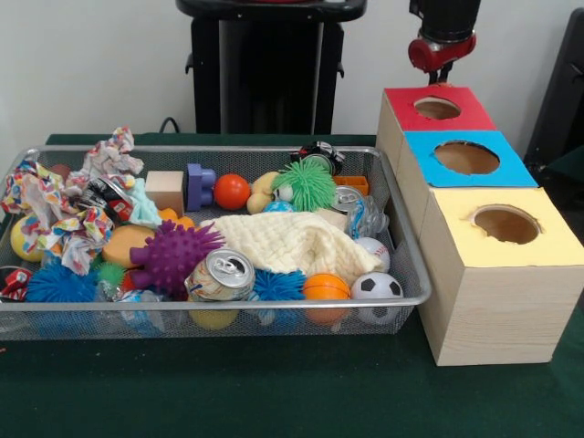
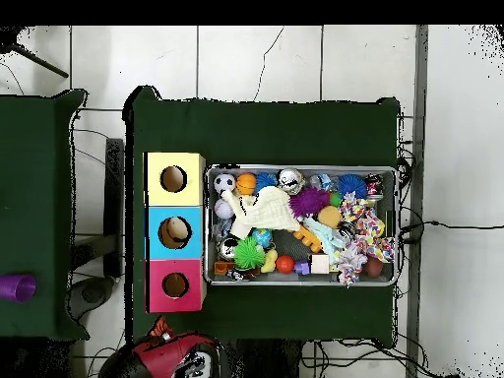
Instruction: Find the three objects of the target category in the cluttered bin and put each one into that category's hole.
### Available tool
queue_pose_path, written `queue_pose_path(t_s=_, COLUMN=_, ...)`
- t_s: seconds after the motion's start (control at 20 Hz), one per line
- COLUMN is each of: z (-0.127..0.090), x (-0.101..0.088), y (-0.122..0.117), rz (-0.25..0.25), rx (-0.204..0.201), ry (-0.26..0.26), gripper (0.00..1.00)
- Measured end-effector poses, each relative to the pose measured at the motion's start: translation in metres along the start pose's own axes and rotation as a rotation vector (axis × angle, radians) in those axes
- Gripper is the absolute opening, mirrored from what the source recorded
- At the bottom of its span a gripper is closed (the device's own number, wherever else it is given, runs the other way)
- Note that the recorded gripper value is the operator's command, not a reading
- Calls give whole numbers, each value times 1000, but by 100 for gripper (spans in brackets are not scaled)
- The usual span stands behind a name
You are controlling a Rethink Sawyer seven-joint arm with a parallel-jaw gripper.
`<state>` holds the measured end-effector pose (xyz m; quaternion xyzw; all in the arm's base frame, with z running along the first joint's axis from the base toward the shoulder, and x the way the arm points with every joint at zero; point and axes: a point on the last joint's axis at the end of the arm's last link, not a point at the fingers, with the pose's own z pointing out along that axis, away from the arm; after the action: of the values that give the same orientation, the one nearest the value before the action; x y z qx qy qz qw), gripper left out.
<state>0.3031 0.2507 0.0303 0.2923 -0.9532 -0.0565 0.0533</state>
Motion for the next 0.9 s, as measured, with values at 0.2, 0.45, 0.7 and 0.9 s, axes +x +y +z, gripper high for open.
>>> queue_pose_path(t_s=0.2, z=4, x=3, y=1, rz=1, rx=-6, ry=11, gripper=0)
queue_pose_path(t_s=0.45, z=-5, x=-2, y=-4, rz=7, rx=2, ry=-6, gripper=0)
queue_pose_path(t_s=0.7, z=-26, x=-6, y=-12, rz=24, rx=2, ry=3, gripper=0)
queue_pose_path(t_s=0.9, z=-54, x=-10, y=-17, rz=45, rx=-7, ry=44, gripper=0)
